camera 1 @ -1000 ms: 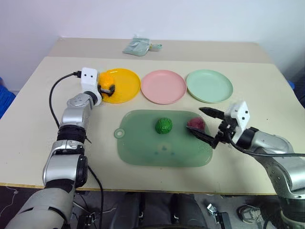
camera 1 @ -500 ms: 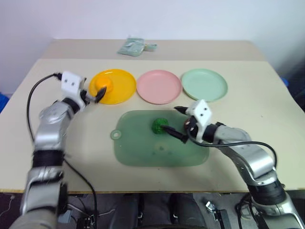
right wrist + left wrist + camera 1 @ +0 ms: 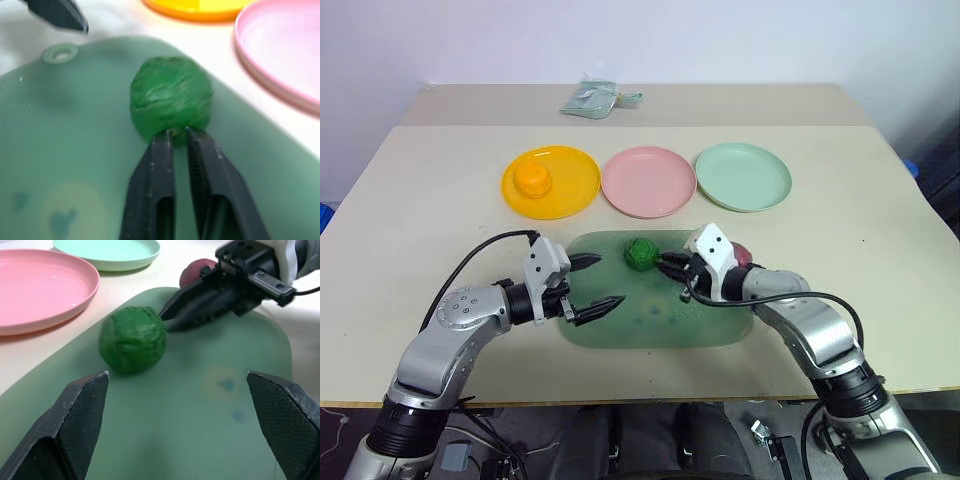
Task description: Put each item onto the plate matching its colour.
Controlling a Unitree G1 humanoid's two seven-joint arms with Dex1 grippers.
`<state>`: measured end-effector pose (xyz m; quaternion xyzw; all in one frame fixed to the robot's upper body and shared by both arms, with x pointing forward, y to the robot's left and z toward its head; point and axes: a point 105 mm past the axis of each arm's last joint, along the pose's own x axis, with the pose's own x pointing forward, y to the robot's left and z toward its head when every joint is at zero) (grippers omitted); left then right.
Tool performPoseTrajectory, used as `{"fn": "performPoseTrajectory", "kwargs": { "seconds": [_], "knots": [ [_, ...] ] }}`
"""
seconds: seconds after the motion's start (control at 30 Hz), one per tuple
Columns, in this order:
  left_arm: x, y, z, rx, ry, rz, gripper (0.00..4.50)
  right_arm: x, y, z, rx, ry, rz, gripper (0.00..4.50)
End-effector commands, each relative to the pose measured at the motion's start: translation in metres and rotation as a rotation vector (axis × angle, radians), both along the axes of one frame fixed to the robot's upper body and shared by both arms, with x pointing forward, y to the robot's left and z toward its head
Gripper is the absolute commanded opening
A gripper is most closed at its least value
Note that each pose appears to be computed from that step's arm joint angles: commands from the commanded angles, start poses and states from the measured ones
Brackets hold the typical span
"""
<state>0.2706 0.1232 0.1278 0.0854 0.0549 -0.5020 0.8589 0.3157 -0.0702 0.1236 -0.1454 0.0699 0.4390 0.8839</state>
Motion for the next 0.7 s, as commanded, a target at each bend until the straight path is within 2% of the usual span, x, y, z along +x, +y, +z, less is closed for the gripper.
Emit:
{"fn": "performPoseTrajectory", "kwargs": {
  "seconds": [0.03, 0.13, 0.3, 0.53, 0.63, 0.7],
  "knots": [
    [0.001, 0.013, 0.005, 0.006, -0.022, 0.038, 4.5, 0.001, 0.0, 0.026, 0.04, -0.078, 0.008, 1.05],
    [0.006, 0.031, 0.002, 0.025, -0.022, 0.108, 4.5, 0.002, 0.002, 0.032, 0.074, -0.064, 0.012, 2.02],
    [0.007, 0.058, 0.005, -0.003, -0.019, 0.176, 4.5, 0.0, 0.019, 0.033, 0.075, -0.066, 0.045, 4.47],
    [-0.002, 0.057, 0.006, 0.019, -0.042, 0.132, 4.5, 0.008, 0.035, 0.014, 0.034, -0.029, 0.029, 4.47],
    [-0.006, 0.053, 0.008, 0.014, -0.058, 0.119, 4.5, 0.019, 0.039, 0.005, 0.01, -0.016, -0.022, 4.47],
    [-0.008, 0.052, 0.008, 0.017, -0.069, 0.119, 4.5, 0.021, 0.04, 0.005, 0.011, -0.012, -0.031, 3.96]
  ]
}}
